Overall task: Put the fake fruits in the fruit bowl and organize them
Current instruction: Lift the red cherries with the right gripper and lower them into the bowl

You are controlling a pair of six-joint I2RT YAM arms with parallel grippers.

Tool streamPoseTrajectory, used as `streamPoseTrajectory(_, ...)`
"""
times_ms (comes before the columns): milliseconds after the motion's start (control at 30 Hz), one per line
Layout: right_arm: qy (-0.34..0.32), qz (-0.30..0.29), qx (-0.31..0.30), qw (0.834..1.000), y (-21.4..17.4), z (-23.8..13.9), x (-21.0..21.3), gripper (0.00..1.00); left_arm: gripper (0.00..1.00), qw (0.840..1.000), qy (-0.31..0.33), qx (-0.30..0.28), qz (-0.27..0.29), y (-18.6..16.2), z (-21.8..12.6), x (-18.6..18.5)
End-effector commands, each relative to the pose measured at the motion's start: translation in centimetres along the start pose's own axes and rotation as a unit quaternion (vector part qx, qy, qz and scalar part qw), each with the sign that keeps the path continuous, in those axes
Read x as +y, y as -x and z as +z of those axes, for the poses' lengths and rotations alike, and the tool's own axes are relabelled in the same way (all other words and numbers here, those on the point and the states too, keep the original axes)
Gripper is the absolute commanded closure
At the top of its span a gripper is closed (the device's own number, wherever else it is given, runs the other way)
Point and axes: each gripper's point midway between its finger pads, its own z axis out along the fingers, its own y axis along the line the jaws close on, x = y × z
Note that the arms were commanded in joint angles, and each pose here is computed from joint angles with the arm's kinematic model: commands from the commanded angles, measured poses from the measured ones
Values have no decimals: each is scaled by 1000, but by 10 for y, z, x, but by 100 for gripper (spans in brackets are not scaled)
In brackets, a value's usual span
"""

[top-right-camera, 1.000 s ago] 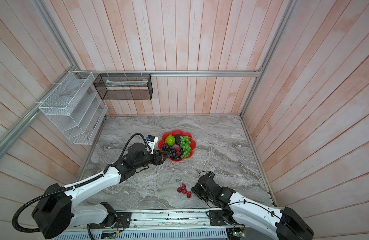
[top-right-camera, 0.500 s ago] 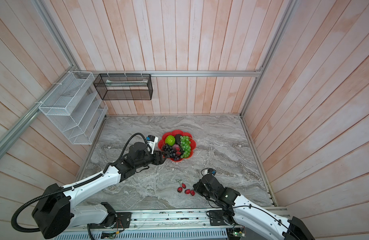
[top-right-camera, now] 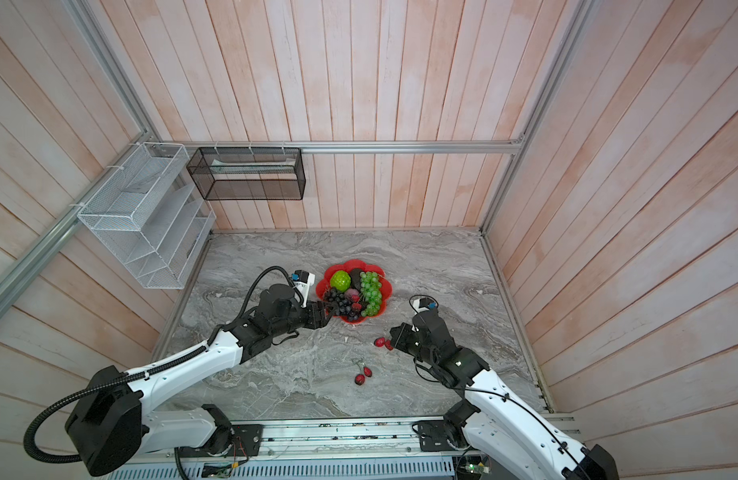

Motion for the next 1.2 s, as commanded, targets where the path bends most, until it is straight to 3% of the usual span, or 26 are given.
streamPoseTrajectory(0, 21, -90, -32, 995, 33, 3, 24, 100, 32, 1000, 25, -13, -8, 9, -2, 5)
streamPoseTrajectory(133, 60, -124, -42, 990, 56, 22, 42, 100, 31, 998, 52, -13, -19, 6, -5, 15)
streamPoseTrajectory(467, 103, -164, -5, 981, 65, 71, 47, 100, 30, 993, 104, -8, -54, -1, -5, 40)
streamPoseTrajectory(900, 125, -164, 58, 977, 55, 106, 32, 100, 30, 991, 120, -11, -61, -1, -4, 48)
streamPoseTrajectory(1167, 128, -158, 59, 977, 62, 129, 32, 100, 30, 991, 116, -8, -59, 2, 2, 49)
